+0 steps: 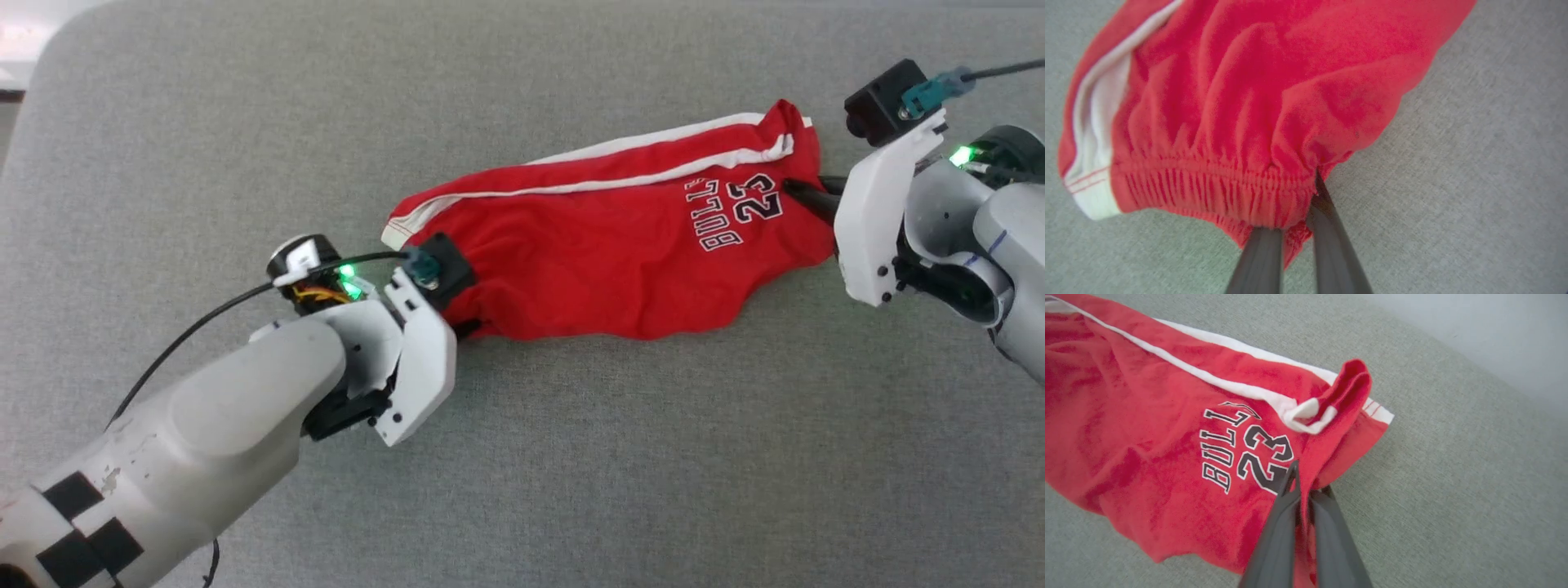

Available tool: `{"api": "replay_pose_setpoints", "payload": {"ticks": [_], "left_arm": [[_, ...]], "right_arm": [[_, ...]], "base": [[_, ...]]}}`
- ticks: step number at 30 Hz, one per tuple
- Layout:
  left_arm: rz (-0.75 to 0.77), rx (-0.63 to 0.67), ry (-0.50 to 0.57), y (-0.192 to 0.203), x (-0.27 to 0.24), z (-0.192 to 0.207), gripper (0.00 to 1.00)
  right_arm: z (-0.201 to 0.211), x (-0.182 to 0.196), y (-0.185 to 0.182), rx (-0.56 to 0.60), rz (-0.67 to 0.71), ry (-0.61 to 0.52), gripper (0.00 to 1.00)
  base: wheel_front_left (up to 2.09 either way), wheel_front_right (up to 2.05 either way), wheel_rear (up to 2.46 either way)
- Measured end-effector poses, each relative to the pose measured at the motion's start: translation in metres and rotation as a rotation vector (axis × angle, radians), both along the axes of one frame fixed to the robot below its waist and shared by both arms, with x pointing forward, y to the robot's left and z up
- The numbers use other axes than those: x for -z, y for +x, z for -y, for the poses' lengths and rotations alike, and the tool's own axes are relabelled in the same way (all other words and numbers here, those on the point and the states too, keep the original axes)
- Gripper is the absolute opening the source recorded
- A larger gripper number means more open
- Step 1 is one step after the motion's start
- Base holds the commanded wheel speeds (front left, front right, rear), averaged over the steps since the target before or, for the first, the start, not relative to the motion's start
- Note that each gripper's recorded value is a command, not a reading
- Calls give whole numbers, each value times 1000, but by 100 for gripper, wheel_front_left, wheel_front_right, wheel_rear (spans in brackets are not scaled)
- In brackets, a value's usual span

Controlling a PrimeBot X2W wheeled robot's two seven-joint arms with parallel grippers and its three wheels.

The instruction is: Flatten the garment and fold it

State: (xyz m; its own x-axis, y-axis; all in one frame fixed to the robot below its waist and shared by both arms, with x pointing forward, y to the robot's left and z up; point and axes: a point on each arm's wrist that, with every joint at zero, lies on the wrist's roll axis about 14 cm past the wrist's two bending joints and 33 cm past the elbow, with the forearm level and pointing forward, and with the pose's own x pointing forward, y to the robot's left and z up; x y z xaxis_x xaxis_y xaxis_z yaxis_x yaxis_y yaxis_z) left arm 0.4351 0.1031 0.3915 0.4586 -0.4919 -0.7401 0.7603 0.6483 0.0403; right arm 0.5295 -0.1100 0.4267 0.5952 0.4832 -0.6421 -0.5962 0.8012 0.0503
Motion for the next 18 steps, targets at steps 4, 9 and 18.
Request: {"api": "replay_pose_setpoints", "payload": {"ticks": [4, 9, 18], "left_arm": [[77, -37, -82, 0, -18, -1, 0], [151, -66, -159, -14, -45, -3, 0], [76, -68, -197, -88, -35, 8, 0]], "right_arm": [[1, -21, -5, -9, 80, 43, 0], [11, -43, -30, -31, 145, 84, 0], [50, -22, -118, -26, 50, 80, 0]], "base": [[0, 0, 0], [0, 0, 0], [0, 0, 0]]}}
